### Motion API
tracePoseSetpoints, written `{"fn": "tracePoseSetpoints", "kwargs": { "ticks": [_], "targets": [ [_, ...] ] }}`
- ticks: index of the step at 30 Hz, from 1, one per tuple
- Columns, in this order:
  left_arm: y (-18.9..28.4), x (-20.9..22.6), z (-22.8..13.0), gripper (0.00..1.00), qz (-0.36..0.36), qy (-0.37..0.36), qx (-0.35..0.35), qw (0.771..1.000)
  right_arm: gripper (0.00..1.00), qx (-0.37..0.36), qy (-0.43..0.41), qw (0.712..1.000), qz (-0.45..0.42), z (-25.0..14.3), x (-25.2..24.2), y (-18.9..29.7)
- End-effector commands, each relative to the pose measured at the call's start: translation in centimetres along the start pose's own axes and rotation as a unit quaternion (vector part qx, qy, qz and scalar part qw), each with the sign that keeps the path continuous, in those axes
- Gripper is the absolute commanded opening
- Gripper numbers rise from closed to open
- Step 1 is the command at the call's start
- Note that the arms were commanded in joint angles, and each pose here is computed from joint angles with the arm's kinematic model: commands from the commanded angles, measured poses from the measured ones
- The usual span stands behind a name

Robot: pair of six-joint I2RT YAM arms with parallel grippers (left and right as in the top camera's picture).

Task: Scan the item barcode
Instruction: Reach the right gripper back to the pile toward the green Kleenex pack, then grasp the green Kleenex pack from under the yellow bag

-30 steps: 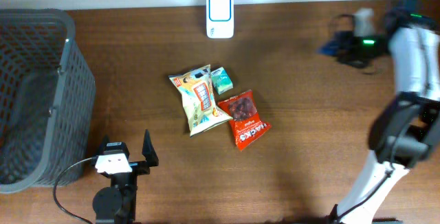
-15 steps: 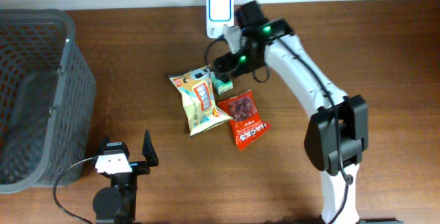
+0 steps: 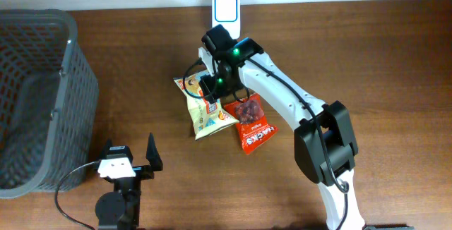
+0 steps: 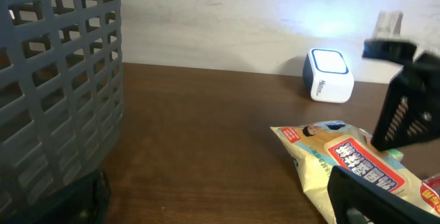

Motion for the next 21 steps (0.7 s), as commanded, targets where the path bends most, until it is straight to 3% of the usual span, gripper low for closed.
{"fn": "tracePoseSetpoints", "kwargs": {
  "ticks": [1, 6, 10, 14, 16, 21],
  "targets": [
    [0.0, -0.1, -0.2, 0.99, -0.002, 0.002, 0.001, 1.000, 0.63, 0.032, -0.044, 0.998, -0.018, -1.9, -0.8, -2.1],
    [0.0, -0.1, -0.2, 0.99, -0.002, 0.002, 0.001, 1.000, 0.56, 0.051, -0.053, 0.997, 0.017, -3.3, -0.2, -3.6],
    [0.0, -0.1, -0.2, 0.99, -0.002, 0.002, 0.001, 1.000, 0.18, 0.050, -0.065, 0.996, 0.031, -3.3, 0.1, -3.8],
    [0.0, -0.1, -0.2, 0.99, -0.002, 0.002, 0.001, 1.000, 0.13, 0.026, -0.085, 0.996, 0.033, -1.7, -0.1, -2.5],
    [0.0, -0.1, -0.2, 0.99, -0.002, 0.002, 0.001, 1.000, 0.04, 0.011, -0.087, 0.996, 0.033, -0.6, -0.2, -0.9],
    [0.0, -0.1, -0.2, 0.99, -0.002, 0.002, 0.001, 1.000, 0.04, -0.011, -0.096, 0.995, 0.033, 1.4, -0.6, 3.1]
  ]
}}
Point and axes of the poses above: each gripper's point midway between its finger pads, its own y axis back along the fingers, its own x axis along the line the jaws close on, z = x × y, the point moved 4 cm from there along y, back along the fingers, and after that the axes turned 1 degree about y, right-handed, at the moved point
